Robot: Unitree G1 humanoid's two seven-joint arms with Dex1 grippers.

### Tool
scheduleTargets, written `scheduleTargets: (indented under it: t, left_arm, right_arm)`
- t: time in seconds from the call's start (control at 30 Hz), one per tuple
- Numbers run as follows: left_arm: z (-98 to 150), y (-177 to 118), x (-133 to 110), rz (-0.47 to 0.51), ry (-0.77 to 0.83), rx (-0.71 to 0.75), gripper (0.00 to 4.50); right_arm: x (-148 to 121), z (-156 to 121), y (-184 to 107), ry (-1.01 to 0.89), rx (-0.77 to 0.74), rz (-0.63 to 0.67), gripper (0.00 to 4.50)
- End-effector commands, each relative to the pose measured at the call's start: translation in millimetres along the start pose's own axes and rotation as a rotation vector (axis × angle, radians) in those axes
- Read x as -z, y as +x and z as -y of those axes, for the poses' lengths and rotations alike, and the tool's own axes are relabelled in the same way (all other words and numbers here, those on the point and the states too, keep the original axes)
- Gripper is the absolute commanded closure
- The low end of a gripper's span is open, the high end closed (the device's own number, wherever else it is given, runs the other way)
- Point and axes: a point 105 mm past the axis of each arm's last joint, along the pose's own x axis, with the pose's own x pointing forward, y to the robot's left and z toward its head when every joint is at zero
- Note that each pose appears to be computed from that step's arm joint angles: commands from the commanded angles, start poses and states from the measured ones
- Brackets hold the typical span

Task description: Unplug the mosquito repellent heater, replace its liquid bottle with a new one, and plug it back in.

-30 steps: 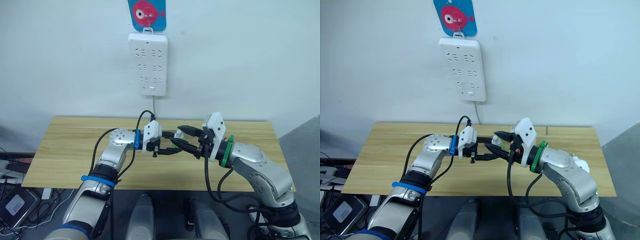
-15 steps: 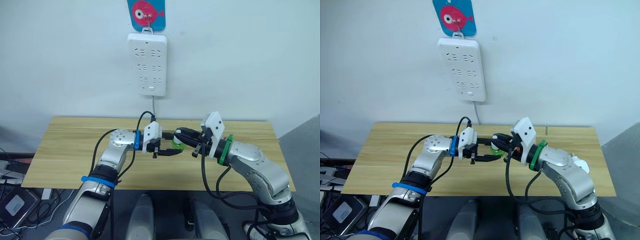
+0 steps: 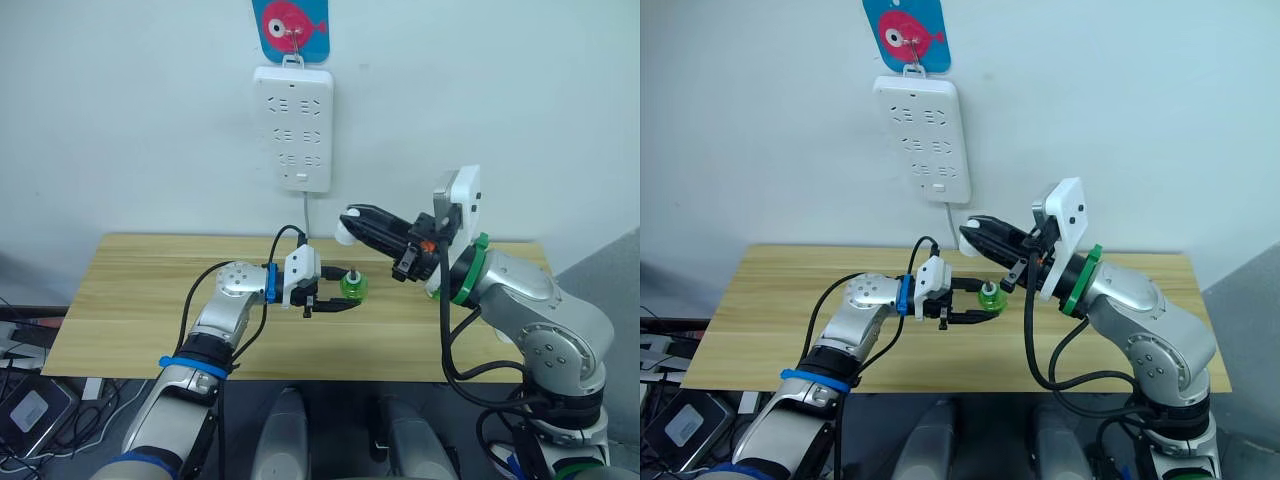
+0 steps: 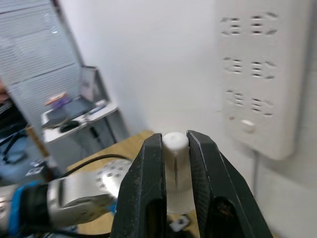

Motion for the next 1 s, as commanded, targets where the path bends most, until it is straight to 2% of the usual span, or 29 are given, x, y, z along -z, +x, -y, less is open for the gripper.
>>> scheduleTargets:
  t: [0.03,0.1,0.23,0.47,0.6,0.8,1.0]
  left_arm:
    - [-3,-8,-2,0.003,0.022,-0.047,2.32]
    - [-5,-10,-4,0.011,0.008,-0.090,2.32]
    - [-12,-17,-7,0.011,-0.012,-0.194,2.32]
    - [-8,-26,-14,-0.006,-0.037,-0.273,2.32]
    - [0,-28,-19,-0.016,-0.049,-0.279,2.32]
    - [-2,-27,-21,-0.025,-0.053,-0.280,2.32]
    - [-9,-22,-22,-0.023,-0.034,-0.252,2.32]
  right_arm:
    - [29,40,-10,-0.087,0.245,-0.051,4.19]
    - [52,59,-14,-0.110,0.351,-0.081,4.19]
    - [102,82,-17,-0.116,0.453,-0.142,4.19]
    - [157,107,-27,-0.076,0.575,-0.202,4.19]
    - [170,117,-31,-0.063,0.627,-0.199,4.19]
    - [180,117,-31,-0.069,0.638,-0.211,4.19]
    - [186,113,-37,-0.065,0.650,-0.228,2.10]
